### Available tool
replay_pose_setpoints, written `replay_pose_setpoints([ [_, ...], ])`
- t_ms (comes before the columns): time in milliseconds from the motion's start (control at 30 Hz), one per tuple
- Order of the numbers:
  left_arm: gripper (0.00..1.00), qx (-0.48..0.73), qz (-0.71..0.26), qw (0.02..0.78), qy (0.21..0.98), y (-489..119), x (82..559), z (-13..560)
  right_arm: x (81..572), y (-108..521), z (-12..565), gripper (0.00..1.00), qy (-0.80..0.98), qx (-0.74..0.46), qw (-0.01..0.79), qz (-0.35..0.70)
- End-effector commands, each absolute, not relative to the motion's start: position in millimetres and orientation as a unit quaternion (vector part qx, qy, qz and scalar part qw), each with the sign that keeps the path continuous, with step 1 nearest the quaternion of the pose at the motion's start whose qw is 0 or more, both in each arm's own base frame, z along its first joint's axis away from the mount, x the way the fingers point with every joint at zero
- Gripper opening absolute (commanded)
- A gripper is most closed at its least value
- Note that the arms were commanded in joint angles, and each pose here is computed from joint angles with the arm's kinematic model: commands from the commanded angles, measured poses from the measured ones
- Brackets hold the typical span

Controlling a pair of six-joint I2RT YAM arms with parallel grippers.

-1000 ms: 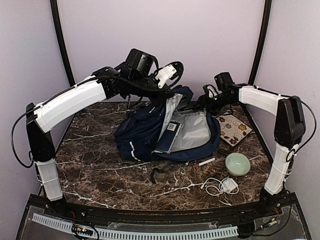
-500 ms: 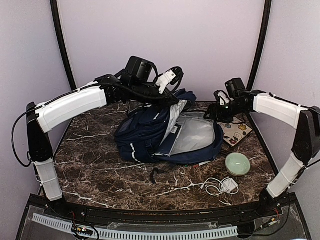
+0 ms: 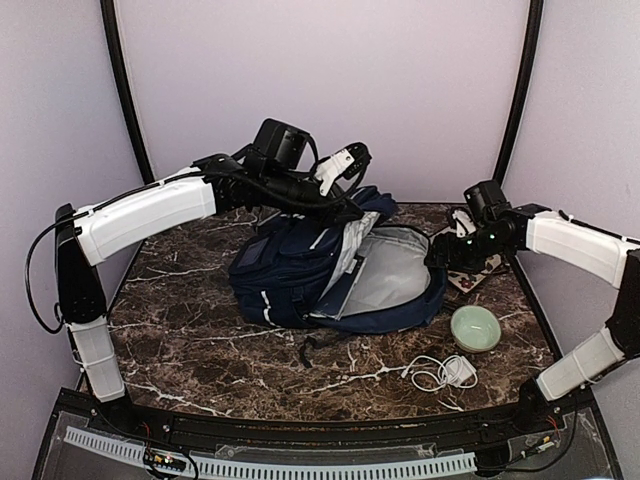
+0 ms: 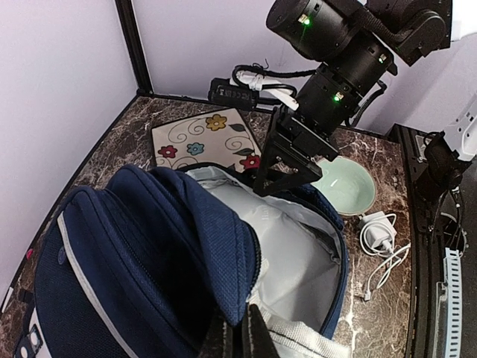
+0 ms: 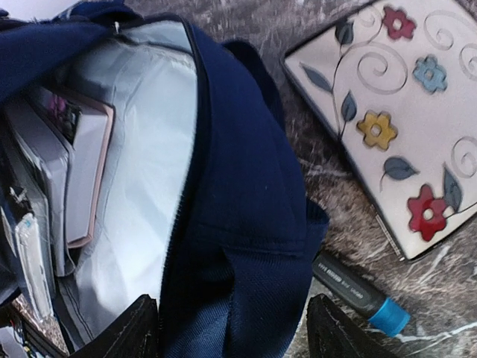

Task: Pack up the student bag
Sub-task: Put down the student bag at the center of the board.

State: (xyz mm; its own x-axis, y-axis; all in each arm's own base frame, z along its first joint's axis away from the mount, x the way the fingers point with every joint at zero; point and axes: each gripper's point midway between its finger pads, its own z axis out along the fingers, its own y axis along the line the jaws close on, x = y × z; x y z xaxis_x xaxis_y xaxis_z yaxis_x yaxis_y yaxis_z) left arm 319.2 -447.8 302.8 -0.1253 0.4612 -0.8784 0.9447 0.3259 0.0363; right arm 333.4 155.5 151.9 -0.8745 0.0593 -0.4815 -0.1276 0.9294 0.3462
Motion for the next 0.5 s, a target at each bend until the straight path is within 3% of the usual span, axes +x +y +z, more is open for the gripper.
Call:
replay_pose_setpoints([
  [0,0.0,0.517,-0.265,0.403,0.708,-429,320,283,325,171,134,0.65,0.948,-0.02,0.223,0.226],
  [233,0.0,0.504,-0.214,0.398,0.736,-383,315,266,312,226,122,0.28,0.941,-0.078,0.187,0.271],
  [467,0.0,0.413,-0.115,0.43,0.795,-283,352,266,232,368,152,0.27,0.872,-0.261,0.13,0.393],
])
